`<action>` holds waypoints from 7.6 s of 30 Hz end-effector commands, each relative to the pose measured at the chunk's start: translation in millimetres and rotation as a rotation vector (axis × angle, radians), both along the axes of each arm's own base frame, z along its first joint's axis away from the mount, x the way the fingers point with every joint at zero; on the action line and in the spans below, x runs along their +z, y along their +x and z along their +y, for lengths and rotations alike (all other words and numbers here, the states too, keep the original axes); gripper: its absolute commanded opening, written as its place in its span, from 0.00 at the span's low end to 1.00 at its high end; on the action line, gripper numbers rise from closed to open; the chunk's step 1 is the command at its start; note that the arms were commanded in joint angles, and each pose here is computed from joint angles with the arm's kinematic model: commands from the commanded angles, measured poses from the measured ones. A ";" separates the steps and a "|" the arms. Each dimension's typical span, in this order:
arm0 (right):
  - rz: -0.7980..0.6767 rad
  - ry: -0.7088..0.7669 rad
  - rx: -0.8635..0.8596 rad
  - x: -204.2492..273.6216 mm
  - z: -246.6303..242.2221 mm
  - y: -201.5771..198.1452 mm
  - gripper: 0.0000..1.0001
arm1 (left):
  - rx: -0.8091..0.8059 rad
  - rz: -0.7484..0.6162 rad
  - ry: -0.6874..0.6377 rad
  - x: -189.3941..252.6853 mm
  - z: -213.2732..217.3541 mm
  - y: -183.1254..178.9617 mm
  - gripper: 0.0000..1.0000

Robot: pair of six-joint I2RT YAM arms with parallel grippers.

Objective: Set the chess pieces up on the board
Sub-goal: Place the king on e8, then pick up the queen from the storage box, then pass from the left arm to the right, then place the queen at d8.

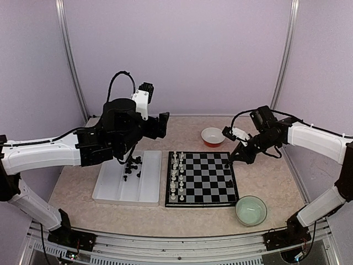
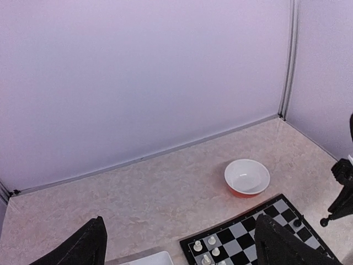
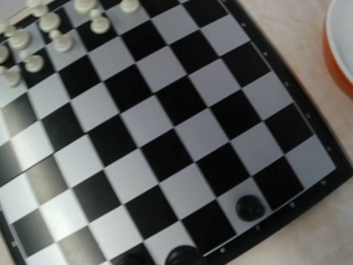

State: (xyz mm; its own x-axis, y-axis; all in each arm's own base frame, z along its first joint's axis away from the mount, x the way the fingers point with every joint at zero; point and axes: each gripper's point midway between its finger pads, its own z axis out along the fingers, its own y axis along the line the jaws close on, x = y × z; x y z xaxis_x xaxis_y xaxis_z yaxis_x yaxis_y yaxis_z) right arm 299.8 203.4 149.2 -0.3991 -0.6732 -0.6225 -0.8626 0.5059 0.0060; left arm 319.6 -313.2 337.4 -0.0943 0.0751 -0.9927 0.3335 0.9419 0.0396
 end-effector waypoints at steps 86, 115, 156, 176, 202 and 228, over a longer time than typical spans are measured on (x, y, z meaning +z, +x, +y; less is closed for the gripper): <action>-0.009 0.144 0.146 50.5 36.6 -12.2 0.30 | 0.373 1.057 0.062 -279.8 110.9 5.3 0.42; -0.010 0.156 0.151 46.6 35.8 -17.7 0.30 | 0.441 1.119 0.131 -321.1 125.9 21.1 0.14; 0.419 0.475 0.563 105.7 222.9 -59.8 0.35 | -0.510 0.485 0.044 -112.6 -50.7 -98.8 0.12; 0.449 0.453 0.567 94.7 219.0 -70.3 0.05 | -0.486 0.452 0.041 -106.0 -56.7 -93.0 0.11; 0.006 -0.237 0.033 -13.6 6.2 25.4 0.00 | -0.401 0.470 0.155 -140.6 -51.9 -79.2 0.54; 0.104 -0.306 0.002 -74.5 -0.3 34.0 0.00 | -0.385 0.489 0.178 -152.1 -52.9 -76.3 0.54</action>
State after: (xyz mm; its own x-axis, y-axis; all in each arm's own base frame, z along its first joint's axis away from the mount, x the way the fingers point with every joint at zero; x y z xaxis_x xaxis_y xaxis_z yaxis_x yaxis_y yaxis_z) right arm 333.6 206.9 82.2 -0.4359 -0.8235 -0.3631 -0.8696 0.4893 -0.0657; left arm 240.8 -363.9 175.7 -0.4821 0.3632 -0.7973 0.6667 0.7425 -0.0649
